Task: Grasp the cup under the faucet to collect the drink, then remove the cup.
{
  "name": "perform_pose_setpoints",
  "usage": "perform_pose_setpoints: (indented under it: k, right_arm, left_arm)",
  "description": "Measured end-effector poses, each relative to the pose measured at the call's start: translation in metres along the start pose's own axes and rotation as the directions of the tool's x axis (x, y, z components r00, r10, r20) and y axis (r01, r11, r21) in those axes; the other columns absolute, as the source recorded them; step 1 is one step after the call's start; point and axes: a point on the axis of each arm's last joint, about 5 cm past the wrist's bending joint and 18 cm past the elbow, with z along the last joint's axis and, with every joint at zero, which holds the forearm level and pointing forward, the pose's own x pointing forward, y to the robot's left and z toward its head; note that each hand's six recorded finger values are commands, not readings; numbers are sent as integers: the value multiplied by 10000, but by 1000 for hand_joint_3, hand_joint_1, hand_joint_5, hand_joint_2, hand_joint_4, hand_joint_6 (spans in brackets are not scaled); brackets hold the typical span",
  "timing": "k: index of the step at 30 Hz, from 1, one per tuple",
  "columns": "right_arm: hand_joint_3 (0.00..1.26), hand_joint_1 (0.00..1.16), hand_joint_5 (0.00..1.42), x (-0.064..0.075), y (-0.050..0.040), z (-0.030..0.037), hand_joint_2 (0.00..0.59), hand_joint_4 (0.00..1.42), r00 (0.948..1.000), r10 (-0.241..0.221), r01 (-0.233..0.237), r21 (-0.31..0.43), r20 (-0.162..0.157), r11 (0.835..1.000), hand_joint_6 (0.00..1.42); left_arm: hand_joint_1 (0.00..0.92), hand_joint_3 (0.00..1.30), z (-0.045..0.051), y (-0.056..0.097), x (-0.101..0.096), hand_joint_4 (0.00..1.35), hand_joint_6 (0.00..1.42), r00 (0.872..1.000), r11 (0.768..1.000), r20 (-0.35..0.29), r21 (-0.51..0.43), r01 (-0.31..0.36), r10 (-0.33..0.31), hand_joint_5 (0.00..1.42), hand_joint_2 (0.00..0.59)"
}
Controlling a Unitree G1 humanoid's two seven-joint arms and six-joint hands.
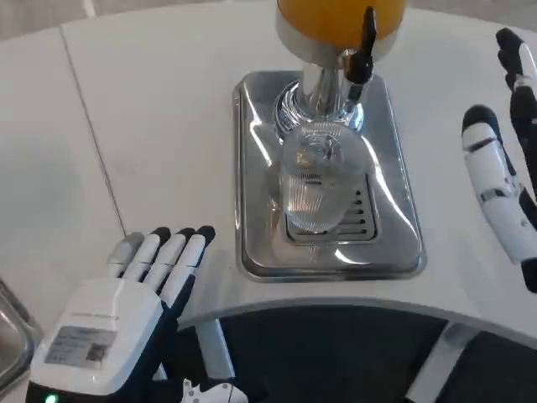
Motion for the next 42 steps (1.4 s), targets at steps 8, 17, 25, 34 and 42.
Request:
perform_pose_setpoints:
  k: [8, 17, 25, 34, 42]
  right_arm:
    - [0, 0, 0, 171, 50, 39, 579, 0, 9994, -185, 175, 338, 302, 9993, 0]
    - [0, 0, 0, 396, 190, 85, 582, 0, 9984, 158, -192, 624, 544, 9979, 0]
    - [0, 0, 0, 494, 279, 136, 583, 0, 9954, 583, -651, 895, 765, 9939, 0]
    - [0, 0, 0, 479, 377, 197, 582, 0, 9868, 1157, -1282, 1109, 1129, 9855, 0]
    - [0, 0, 0, 480, 413, 117, 583, 0, 9899, 1209, -1293, 1227, 741, 9840, 0]
  left_arm:
    - [0, 0, 17, 5, 39, 0, 0, 9998, 9997, 35, -118, -212, 212, 0, 52]
    - [0, 0, 24, -2, 49, 0, 0, 9997, 9996, 55, -190, -228, 229, 0, 59]
    - [0, 0, 20, -7, 54, 0, 0, 9998, 9996, 42, -199, -216, 217, 0, 62]
    - [0, 0, 3, -22, 67, 0, 0, 9999, 9996, -17, -227, -163, 162, 0, 62]
    - [0, 0, -7, -25, 76, 0, 0, 9998, 9988, -67, -458, -193, 190, 0, 62]
